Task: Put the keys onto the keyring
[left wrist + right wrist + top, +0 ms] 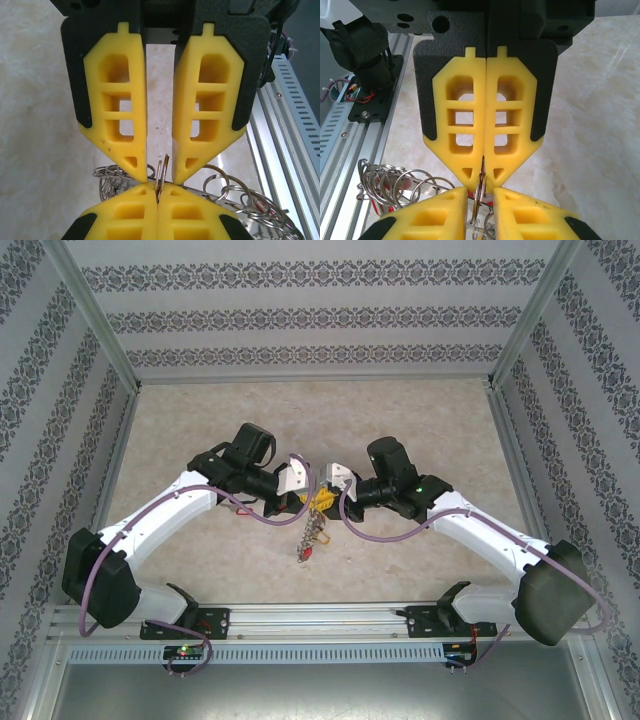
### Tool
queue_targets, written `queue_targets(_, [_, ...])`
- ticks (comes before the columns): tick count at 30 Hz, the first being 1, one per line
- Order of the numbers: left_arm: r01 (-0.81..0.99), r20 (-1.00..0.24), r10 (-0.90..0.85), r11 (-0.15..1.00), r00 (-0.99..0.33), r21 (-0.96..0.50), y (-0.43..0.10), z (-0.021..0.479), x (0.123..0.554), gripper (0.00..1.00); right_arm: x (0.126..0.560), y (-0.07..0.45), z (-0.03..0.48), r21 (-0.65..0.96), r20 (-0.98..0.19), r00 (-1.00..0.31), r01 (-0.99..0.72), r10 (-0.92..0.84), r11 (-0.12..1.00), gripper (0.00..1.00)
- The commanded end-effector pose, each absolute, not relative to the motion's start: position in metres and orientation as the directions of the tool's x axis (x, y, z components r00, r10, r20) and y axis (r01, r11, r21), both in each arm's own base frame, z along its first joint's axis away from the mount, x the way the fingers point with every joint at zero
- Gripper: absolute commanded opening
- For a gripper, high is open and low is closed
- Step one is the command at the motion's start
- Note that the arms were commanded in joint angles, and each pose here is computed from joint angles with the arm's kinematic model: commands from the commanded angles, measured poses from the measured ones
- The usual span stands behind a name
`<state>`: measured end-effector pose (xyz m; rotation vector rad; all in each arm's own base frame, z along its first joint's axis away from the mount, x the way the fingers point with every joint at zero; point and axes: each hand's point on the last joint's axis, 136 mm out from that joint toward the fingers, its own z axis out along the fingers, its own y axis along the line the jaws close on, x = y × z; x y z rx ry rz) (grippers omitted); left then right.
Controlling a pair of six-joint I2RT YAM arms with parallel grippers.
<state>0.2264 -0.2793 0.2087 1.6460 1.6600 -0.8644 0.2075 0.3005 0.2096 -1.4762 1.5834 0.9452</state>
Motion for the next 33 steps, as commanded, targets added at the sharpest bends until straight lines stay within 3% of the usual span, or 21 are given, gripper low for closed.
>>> queue_targets(1, [0.998,-0.849,0.527,-0.060,0.036,0.005,-0.292,0.227,0.222,0.00,0.206,0.310,0.229,-0.006,-0.920,-0.002,-1.000,-0.392,0.020,0.16])
queue_targets(4, [0.998,-0.850,0.526,-0.057,0.033,0.003,-0.292,0.227,0.222,0.00,0.204,0.310,0.230,0.008,-0.921,-0.011,-1.000,-0.390,0.009,0.00])
queue_targets(7, [0.999,-0.853,0.521,-0.040,0.022,0.001,-0.293,0.228,0.225,0.00,0.203,0.310,0.231,0.003,-0.924,-0.004,-1.000,-0.381,0.004,0.00])
queue_targets(9, [1.000,-0.857,0.515,-0.026,0.011,-0.003,-0.293,0.227,0.225,0.14,0.206,0.308,0.234,-0.027,-0.931,0.014,-0.999,-0.365,0.031,0.00])
queue_targets(15, [1.000,-0.864,0.504,0.019,0.004,0.016,-0.287,0.223,0.225,0.23,0.219,0.298,0.250,-0.080,-0.955,0.033,-0.985,-0.293,0.150,0.00])
queue_targets(21, [0.998,-0.859,0.512,0.048,0.003,0.032,-0.284,0.221,0.230,0.21,0.231,0.283,0.263,-0.038,-0.984,-0.005,-0.970,-0.176,0.242,0.00])
queue_targets(27, [0.994,-0.873,0.488,0.081,0.018,0.066,-0.289,0.231,0.243,0.00,0.233,0.282,0.272,-0.006,-0.994,-0.025,-0.963,-0.110,0.271,0.00])
queue_targets(32, [0.983,-0.879,0.477,0.156,0.015,0.102,-0.289,0.235,0.259,0.00,0.233,0.285,0.280,0.007,-0.997,-0.028,-0.959,-0.071,0.282,0.00])
queue_targets(33, [0.978,-0.880,0.475,0.176,0.013,0.109,-0.289,0.236,0.262,0.06,0.233,0.285,0.279,0.009,-0.997,-0.031,-0.959,-0.071,0.283,0.00])
